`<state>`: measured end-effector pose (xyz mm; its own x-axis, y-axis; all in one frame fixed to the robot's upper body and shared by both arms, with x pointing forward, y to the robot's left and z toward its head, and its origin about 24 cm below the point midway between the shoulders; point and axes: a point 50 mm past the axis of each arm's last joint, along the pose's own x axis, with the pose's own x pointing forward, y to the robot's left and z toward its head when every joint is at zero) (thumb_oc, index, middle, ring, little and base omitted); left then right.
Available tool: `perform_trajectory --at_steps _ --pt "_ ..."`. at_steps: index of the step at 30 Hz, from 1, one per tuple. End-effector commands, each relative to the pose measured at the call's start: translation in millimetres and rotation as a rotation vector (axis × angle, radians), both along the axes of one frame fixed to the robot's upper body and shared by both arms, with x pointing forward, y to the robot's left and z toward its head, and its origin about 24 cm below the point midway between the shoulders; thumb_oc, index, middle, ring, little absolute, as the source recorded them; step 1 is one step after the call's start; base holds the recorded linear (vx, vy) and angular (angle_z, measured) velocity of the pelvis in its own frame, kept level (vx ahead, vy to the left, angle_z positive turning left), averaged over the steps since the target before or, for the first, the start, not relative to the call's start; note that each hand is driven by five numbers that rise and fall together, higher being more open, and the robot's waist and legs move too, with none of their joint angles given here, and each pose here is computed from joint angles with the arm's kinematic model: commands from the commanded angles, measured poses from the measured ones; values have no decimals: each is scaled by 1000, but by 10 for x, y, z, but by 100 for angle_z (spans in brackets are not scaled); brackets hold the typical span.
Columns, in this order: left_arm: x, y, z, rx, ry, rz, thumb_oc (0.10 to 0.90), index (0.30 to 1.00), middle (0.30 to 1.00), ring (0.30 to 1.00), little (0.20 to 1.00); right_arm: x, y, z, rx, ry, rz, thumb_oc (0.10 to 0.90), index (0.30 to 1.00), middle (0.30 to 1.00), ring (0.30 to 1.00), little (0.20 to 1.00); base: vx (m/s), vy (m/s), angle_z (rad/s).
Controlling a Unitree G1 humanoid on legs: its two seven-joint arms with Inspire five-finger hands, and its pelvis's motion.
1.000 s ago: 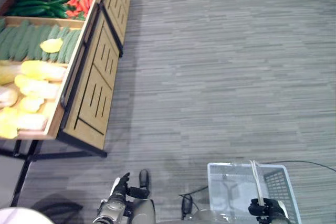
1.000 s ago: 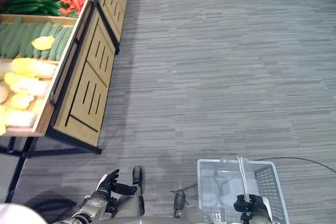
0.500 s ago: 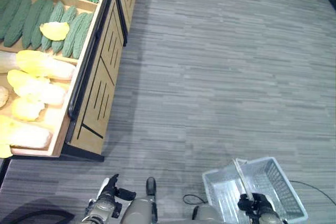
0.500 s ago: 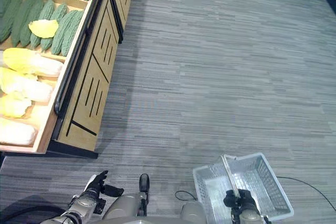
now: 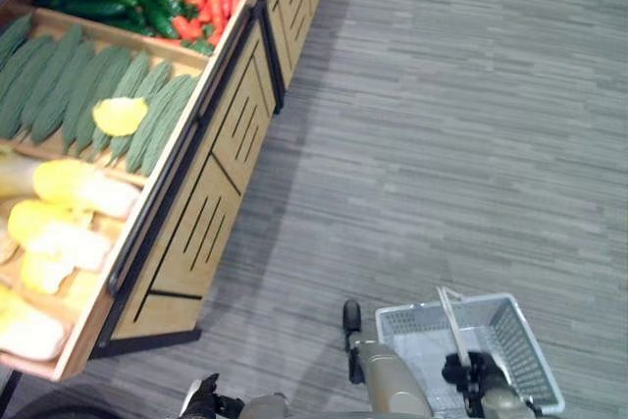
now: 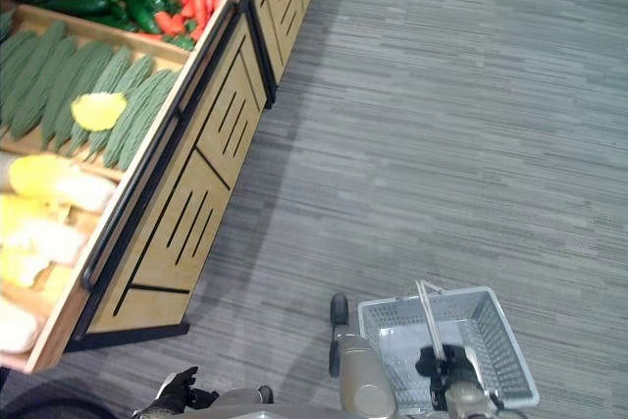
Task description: Get the vegetables into the basket
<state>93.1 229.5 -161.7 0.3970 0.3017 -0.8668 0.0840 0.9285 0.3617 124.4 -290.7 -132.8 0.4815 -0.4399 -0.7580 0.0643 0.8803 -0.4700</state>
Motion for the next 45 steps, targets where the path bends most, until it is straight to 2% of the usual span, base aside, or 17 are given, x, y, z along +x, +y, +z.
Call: perform_trajectory --at_steps 1,5,8,17,26,45 --pt "137 24 44 12 -49 0 900 1000 1000 1000 1000 -141 -253 94 -75 -25 -1 400 300 300 300 300 282 -461 67" --pt "210 -3 61 -1 -80 37 900 1000 1000 1000 1000 -224 -363 120 -105 -5 -37 400 300 300 300 300 128 -277 68" --pt "391 -66 100 22 -101 -55 900 1000 1000 1000 1000 -364 -420 114 -116 -4 -137 400 300 300 300 300 162 -123 195" --pt "244 84 88 61 -61 -43 900 1000 1000 1000 1000 -477 -289 18 -91 52 -103 400 300 300 300 300 184 86 -18" --pt "381 92 138 71 -109 -52 900 1000 1000 1000 1000 -403 -190 -17 -66 51 -83 400 300 300 300 300 39 74 -7" --pt "322 108 122 75 -95 -36 900 1000 1000 1000 1000 -274 -130 -17 -59 35 -51 400 300 300 300 300 9 17 1"
